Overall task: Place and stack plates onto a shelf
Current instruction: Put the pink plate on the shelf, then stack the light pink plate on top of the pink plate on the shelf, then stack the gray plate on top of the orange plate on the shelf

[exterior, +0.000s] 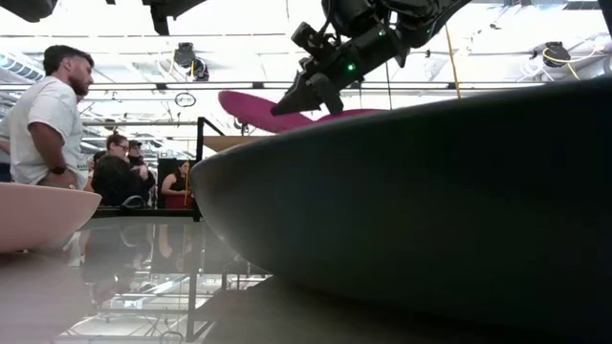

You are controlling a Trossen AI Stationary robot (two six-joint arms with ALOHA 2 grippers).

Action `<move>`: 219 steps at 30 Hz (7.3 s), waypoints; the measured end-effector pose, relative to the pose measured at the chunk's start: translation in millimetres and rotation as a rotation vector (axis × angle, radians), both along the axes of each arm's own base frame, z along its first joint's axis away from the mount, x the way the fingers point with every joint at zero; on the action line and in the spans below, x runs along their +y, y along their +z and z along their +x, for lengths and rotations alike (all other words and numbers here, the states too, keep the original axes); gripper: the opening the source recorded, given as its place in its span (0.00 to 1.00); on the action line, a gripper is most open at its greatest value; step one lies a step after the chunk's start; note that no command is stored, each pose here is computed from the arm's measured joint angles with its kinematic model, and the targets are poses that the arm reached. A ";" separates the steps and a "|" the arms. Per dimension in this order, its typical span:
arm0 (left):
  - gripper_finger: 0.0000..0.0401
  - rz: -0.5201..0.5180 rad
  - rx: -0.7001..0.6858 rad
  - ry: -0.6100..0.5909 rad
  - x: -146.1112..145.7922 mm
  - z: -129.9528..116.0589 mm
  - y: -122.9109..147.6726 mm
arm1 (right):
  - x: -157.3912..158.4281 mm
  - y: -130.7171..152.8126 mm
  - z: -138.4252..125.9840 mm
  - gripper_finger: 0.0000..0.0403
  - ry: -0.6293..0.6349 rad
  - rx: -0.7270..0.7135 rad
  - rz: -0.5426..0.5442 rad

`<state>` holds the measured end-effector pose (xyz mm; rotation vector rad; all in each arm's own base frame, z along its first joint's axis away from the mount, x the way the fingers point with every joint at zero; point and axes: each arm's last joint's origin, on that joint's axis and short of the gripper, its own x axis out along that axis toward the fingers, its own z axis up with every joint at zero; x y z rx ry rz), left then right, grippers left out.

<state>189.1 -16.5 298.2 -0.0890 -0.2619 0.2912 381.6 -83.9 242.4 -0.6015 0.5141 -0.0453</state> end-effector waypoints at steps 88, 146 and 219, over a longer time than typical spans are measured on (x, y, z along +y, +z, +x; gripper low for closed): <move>0.54 -0.261 1.415 -0.542 -102.8 54.7 -136.5 | 140.9 -8.1 -236.4 0.28 0.161 -0.478 0.446; 0.03 -0.547 0.797 0.119 199.0 53.4 56.8 | 140.9 -8.3 -236.4 0.28 0.161 -0.476 0.447; 0.29 -0.102 0.120 -0.107 0.0 10.2 -50.7 | 138.2 -6.5 -212.0 0.28 0.023 0.169 0.573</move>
